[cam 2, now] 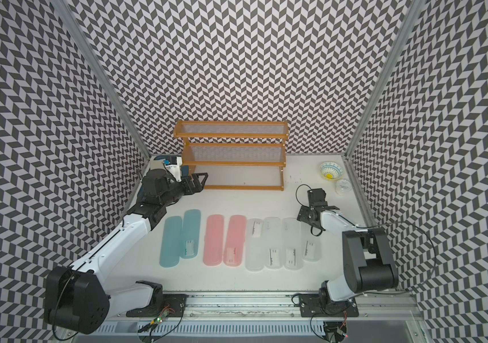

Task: Place the pencil cases on the shelf according to color
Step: Move the pencil case to the center of the board.

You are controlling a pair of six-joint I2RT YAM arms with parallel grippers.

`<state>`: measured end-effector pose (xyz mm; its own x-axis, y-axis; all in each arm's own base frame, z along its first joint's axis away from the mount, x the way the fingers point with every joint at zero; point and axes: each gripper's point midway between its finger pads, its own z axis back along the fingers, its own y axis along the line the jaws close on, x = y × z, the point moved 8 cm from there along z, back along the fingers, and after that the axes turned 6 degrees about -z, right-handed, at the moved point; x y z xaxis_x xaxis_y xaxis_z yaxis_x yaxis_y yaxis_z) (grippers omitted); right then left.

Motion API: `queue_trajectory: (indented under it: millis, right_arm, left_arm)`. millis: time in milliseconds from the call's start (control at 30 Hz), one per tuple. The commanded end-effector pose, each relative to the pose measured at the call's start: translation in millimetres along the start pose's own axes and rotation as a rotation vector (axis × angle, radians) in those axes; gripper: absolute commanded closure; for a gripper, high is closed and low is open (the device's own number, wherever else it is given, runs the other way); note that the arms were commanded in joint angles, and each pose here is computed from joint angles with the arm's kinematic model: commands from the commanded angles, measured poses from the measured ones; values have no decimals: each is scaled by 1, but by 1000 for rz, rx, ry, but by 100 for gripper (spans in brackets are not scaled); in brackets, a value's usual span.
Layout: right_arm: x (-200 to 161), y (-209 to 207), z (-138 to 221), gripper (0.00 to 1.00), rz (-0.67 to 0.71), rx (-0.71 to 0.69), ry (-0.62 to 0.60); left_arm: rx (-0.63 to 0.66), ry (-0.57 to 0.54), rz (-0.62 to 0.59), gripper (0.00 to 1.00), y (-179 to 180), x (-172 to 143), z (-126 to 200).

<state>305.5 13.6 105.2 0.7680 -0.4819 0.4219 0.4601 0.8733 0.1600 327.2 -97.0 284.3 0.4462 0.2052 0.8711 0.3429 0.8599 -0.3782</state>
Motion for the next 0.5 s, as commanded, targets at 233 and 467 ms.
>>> queue_trajectory:
  millis: [233, 467]
  right_arm:
    - [55, 3, -4, 14, 20, -67, -61]
    - [13, -5, 46, 12, -66, 94, -94]
  left_arm:
    - [-14, -15, -15, 0, -5, 10, 2]
    - [-33, -50, -22, 1, -9, 12, 8]
